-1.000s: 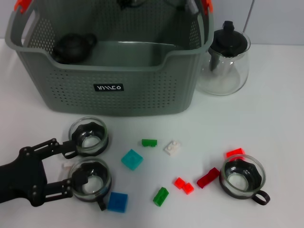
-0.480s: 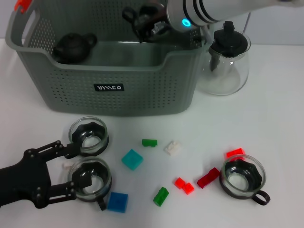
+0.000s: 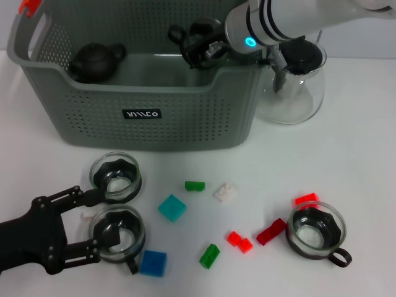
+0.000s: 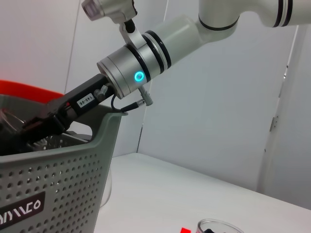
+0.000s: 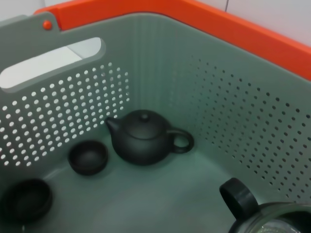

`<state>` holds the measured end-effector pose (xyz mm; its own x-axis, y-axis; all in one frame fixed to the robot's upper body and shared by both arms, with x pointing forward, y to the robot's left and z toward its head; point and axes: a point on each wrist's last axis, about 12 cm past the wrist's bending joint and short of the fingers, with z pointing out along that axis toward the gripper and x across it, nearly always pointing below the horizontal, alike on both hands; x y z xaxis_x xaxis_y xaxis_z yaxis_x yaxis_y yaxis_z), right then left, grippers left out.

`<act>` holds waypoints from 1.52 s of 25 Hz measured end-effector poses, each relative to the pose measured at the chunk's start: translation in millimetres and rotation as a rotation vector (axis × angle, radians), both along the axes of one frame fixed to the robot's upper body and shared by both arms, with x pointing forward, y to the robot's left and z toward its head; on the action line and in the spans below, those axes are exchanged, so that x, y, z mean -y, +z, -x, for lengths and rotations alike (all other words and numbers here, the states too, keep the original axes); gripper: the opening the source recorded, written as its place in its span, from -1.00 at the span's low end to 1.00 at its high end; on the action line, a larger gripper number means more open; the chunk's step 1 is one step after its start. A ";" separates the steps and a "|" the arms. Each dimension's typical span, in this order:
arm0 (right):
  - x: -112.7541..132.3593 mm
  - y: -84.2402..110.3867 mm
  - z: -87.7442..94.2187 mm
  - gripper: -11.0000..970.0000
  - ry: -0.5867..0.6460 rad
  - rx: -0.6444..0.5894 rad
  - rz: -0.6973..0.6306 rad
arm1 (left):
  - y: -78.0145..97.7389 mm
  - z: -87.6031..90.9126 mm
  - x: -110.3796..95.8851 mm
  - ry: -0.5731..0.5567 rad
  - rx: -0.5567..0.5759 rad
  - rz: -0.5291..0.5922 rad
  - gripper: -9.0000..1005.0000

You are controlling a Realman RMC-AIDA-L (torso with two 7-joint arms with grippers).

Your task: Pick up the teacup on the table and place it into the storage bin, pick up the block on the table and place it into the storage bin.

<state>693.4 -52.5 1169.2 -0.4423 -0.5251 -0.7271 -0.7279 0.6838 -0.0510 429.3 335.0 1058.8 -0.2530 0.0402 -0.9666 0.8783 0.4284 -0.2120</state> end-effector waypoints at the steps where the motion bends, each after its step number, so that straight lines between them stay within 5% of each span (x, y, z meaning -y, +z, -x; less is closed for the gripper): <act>1: 0.0 -0.1 0.3 -0.84 0.001 -0.003 0.000 | 0.0 0.0 0.0 0.000 0.000 0.000 0.64; 10: 3.1 1.9 -1.1 -0.84 -0.034 -0.029 -0.008 | 0.1 0.3 -0.6 0.003 0.001 0.000 0.64; 16: 1.6 9.5 -2.9 -0.60 -0.028 -0.017 -0.023 | 0.1 0.5 -0.5 0.001 0.002 0.001 0.64; 21: 6.7 51.4 -7.1 -0.40 -0.007 0.029 -0.135 | 0.6 1.5 -0.7 -0.001 0.006 0.005 0.64; 24: 20.7 97.8 -1.5 -0.10 0.028 0.074 -0.272 | 0.9 1.5 -0.9 -0.001 0.006 0.006 0.64; 29: 66.5 126.1 33.5 0.20 0.157 0.175 -0.490 | 0.7 1.1 -0.8 0.000 0.007 0.004 0.64; 33: 109.2 112.3 72.4 0.30 0.269 0.212 -0.576 | -0.1 1.1 -0.5 0.004 0.005 0.002 0.64; 38: 165.1 92.5 141.2 0.28 0.463 0.173 -0.503 | -0.3 -0.2 -0.8 0.009 0.005 -0.003 0.64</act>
<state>552.2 -217.6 1261.6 -0.1108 -0.2126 -0.9708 -0.9597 0.2768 0.0489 429.5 335.8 1058.4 -0.2482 0.0411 -0.9678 0.8757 0.4366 -0.2060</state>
